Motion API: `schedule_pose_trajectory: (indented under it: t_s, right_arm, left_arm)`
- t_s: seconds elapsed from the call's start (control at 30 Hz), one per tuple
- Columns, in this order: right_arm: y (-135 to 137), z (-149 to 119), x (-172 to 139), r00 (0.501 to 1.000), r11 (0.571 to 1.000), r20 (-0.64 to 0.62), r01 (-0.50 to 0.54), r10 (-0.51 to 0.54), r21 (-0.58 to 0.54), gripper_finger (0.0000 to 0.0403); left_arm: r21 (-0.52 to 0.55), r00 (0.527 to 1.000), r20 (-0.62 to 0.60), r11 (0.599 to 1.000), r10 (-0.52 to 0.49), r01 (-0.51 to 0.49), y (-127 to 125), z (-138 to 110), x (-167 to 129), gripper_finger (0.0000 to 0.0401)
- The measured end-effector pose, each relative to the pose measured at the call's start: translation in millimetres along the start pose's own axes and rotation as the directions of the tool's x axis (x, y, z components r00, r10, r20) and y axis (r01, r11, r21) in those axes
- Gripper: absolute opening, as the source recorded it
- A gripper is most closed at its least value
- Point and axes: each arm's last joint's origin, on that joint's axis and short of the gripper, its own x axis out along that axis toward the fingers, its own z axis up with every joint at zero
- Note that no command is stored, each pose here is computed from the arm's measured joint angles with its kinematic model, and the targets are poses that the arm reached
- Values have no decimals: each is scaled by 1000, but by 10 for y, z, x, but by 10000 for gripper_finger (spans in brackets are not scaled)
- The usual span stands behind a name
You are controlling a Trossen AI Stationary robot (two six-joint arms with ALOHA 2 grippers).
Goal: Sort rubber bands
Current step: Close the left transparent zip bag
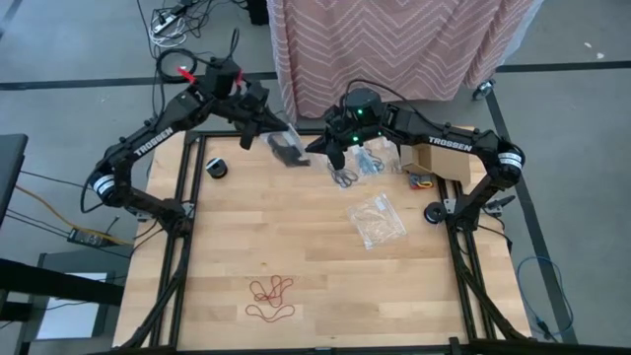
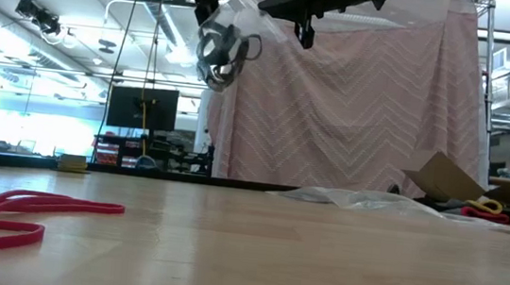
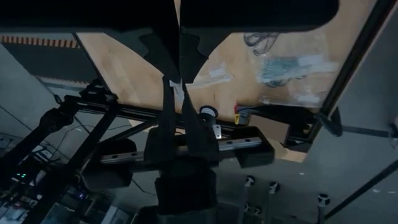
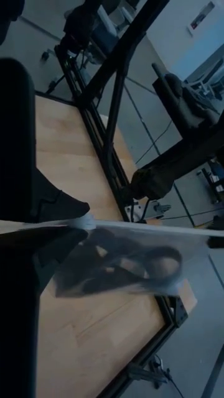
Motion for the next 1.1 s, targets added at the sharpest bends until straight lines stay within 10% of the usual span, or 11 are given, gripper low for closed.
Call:
schedule_pose_trajectory:
  t_s: [0.87, 1.1]
  right_arm:
    - [-4, -18, 5, 1000, 1000, -10, 8, -8, 5, 0]
    - [-16, 64, -11, 998, 999, 65, -9, 12, -46, 72]
  left_arm:
    - [58, 985, -36, 984, 168, -166, 12, 211, -461, 0]
    - [42, 985, -73, 987, 159, -157, 47, 141, -431, 0]
